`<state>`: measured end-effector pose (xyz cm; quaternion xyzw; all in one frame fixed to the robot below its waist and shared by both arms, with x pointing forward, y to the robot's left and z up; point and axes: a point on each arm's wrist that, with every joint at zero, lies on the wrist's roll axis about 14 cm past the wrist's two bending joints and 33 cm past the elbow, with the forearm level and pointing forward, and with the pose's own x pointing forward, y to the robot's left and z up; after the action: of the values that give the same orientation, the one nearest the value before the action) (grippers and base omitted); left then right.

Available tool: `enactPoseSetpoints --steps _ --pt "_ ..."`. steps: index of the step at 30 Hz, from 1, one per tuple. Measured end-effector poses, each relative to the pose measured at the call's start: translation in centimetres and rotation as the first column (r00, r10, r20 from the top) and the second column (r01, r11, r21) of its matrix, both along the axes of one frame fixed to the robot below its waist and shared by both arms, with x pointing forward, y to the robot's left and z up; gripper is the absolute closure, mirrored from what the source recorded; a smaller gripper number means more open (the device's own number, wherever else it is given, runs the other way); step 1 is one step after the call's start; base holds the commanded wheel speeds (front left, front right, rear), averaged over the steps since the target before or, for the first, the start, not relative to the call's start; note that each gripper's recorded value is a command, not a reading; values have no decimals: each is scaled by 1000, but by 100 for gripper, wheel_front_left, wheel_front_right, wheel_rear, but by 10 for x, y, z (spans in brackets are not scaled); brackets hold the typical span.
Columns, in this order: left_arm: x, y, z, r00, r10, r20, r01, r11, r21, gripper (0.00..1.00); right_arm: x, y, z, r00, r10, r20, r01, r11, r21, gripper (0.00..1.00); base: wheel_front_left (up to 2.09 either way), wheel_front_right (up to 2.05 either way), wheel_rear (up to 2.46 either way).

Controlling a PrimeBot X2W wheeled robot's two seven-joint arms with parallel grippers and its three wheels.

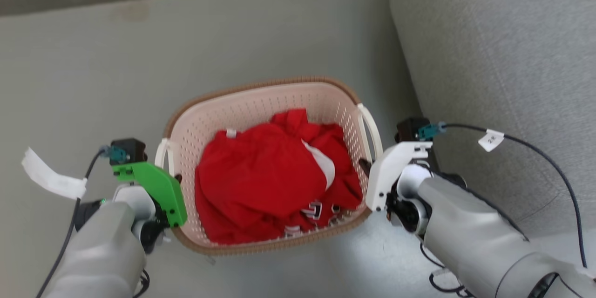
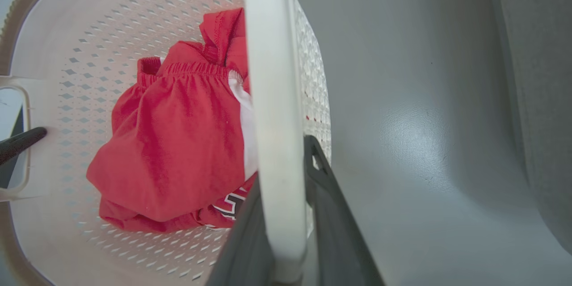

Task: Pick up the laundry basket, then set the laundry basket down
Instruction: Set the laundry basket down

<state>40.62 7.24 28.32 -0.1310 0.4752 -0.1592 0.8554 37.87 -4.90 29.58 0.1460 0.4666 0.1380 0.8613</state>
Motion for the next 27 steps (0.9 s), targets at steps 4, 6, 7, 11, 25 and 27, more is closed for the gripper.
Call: enactPoseSetpoints --steps 4,6,7,11,25,27 --pt "11 1 -7 1000 -1 3 1 1000 0 100 11 0 -7 1000 -1 0 1 1000 -3 100 0 0 0" --pt "18 2 -10 1000 -1 8 1 1000 0 100 18 1 -11 1000 -2 1 2 1000 -7 100 0 0 0" --pt "22 2 -11 1000 -1 13 1 1000 1 100 22 1 -12 1000 -2 5 2 1000 -6 100 0 0 0" --pt "35 4 -19 1000 7 22 -7 1000 -2 100 36 3 -19 1000 -5 16 5 1000 -2 100 0 0 0" --pt "61 14 -53 1000 26 14 -26 1000 3 100 64 13 -54 1000 -1 2 1 1000 4 100 0 0 0" --pt "65 15 -58 999 32 13 -32 999 2 100 69 14 -60 1000 -2 5 2 1000 6 100 0 0 0"
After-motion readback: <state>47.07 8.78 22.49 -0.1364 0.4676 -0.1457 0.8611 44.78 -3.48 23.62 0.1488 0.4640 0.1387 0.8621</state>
